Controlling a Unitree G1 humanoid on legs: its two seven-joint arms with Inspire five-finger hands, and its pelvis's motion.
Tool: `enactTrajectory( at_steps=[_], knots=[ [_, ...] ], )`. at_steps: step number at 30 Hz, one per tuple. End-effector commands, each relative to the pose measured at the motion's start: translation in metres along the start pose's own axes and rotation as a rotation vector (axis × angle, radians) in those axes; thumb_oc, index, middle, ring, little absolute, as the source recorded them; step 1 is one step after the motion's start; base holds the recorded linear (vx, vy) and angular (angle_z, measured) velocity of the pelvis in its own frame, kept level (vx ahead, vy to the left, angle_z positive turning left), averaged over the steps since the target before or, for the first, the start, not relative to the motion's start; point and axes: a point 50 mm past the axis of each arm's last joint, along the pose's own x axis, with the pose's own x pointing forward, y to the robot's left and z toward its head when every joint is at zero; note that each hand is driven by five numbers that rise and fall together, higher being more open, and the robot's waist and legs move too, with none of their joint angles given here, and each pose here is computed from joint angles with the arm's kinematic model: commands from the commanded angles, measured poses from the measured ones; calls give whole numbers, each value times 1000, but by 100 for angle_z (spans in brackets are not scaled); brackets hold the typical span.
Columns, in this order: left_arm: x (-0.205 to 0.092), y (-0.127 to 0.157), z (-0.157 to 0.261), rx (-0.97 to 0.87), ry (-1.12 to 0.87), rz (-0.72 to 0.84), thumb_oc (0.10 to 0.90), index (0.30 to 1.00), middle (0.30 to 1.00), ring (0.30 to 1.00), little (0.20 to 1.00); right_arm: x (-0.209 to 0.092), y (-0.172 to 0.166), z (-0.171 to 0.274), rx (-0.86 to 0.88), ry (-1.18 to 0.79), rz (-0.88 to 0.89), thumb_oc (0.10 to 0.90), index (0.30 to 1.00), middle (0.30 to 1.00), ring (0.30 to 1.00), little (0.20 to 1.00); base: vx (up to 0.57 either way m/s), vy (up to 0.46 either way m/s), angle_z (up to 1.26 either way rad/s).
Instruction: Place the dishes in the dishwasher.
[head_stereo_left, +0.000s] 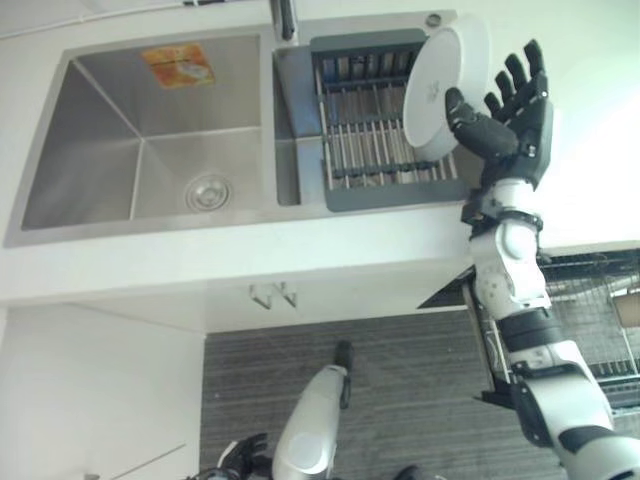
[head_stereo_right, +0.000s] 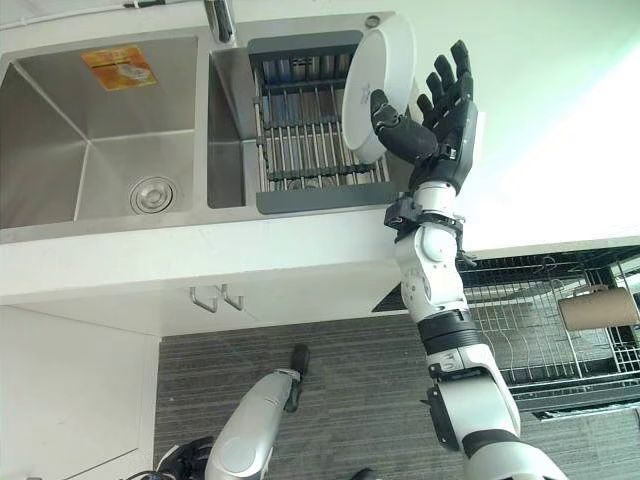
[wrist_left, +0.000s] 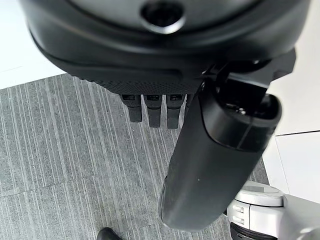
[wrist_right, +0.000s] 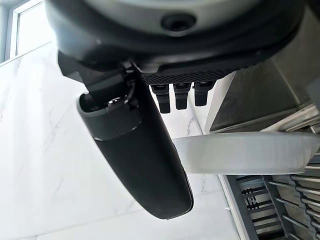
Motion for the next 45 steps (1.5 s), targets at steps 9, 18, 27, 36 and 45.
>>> enactTrajectory(
  at_steps=[9, 18, 27, 36, 45],
  knots=[
    [-4, 0, -12, 43, 30, -11, 800, 900, 900, 900, 900, 20, 8, 38, -92, -99, 171, 800, 900, 900, 900, 900, 0, 0, 0],
    [-4, 2, -13, 33, 39, -9, 800, 900, 900, 900, 900, 22, 10, 34, -114, -56, 215, 576, 564, 564, 564, 564, 0, 0, 1],
    [-4, 4, -10, 32, 33, -5, 800, 900, 900, 900, 900, 24, 1, 31, -191, -42, 134, 400, 300, 300, 300, 300, 0, 0, 0],
    [-4, 2, -11, 25, 32, -11, 800, 900, 900, 900, 900, 29, -15, 38, -402, -121, -34, 400, 300, 300, 300, 300, -1, 0, 0],
    [-4, -2, -15, 19, 36, -4, 800, 900, 900, 900, 900, 10, 19, 82, -262, -552, -92, 400, 300, 300, 300, 300, -33, -24, 4]
  ],
)
